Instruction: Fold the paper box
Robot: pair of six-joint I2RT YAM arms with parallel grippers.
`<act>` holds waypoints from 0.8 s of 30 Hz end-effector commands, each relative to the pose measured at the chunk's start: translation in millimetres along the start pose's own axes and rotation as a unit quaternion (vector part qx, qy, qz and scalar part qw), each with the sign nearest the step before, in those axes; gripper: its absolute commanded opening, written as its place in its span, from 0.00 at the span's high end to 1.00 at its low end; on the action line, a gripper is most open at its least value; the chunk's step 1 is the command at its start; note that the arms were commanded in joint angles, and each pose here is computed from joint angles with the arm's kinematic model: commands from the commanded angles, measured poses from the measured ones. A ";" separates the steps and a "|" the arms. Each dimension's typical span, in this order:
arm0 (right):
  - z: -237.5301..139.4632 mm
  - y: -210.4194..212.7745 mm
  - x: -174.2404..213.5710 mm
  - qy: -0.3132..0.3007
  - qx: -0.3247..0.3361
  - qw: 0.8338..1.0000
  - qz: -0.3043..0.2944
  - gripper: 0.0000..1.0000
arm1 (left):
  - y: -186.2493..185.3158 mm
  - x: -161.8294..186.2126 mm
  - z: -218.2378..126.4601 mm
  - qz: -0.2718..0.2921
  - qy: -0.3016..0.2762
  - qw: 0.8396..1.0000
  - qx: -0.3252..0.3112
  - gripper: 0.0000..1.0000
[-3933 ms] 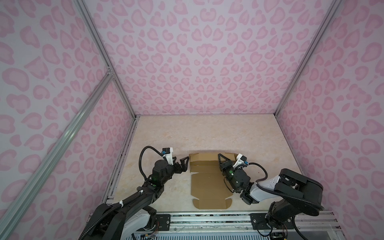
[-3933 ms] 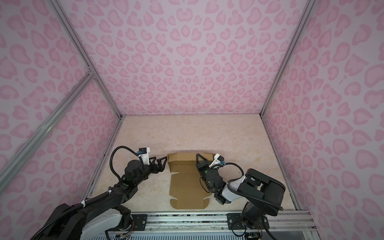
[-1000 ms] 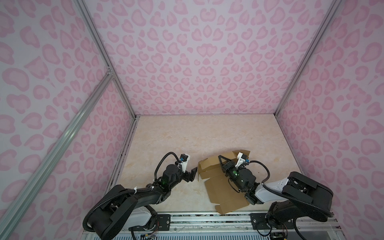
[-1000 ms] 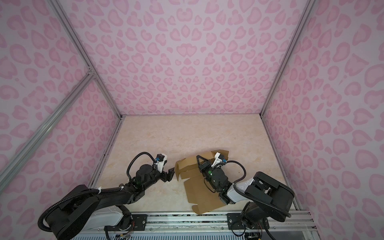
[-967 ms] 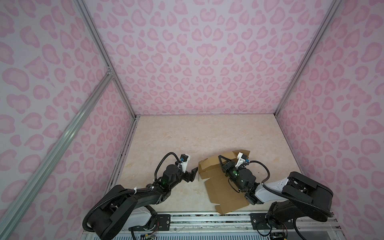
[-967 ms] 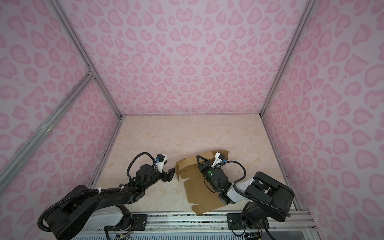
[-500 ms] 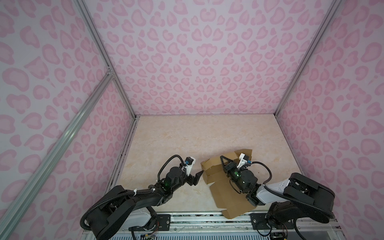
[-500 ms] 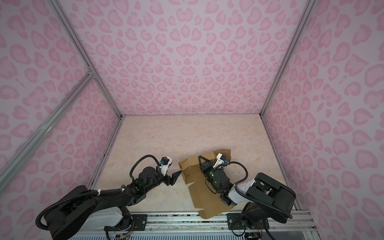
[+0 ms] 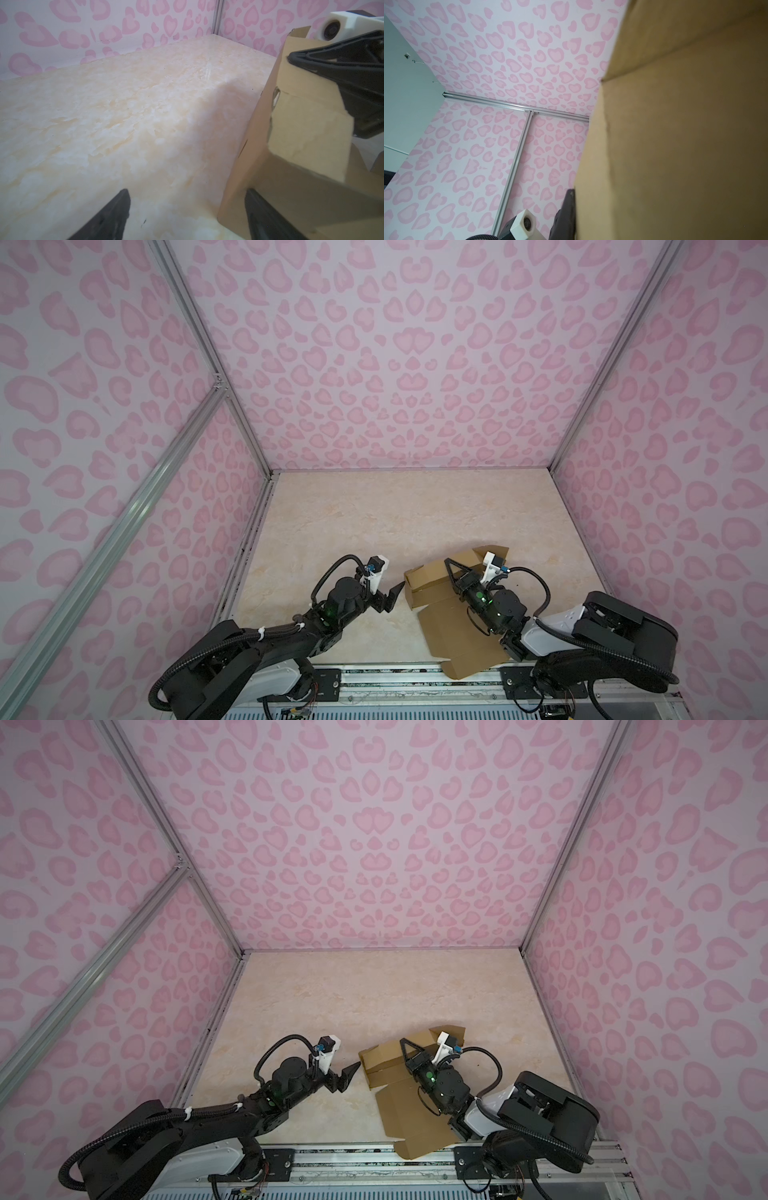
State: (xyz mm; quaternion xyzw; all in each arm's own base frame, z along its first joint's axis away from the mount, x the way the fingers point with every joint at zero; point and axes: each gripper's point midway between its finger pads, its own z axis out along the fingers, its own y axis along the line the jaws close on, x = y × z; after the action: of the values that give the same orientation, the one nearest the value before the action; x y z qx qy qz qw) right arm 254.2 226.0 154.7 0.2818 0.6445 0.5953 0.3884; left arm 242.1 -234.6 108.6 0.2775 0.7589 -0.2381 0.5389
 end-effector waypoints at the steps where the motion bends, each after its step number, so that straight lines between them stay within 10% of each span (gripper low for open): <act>1: -3.3 -2.9 8.6 0.027 0.000 1.000 -0.015 0.93 | -6.1 -5.1 1.0 0.025 -0.011 1.000 0.015 0.12; 24: -18.9 -5.1 -5.5 0.020 0.057 0.996 -0.062 0.93 | -61.0 1.1 24.3 0.127 0.006 0.988 0.090 0.13</act>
State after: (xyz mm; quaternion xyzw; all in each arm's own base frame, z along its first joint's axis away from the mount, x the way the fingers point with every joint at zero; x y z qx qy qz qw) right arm 243.6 211.8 170.8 0.2554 0.6661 0.5742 0.4017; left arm 217.0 -284.5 91.4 0.4118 0.7194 -0.2237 0.5127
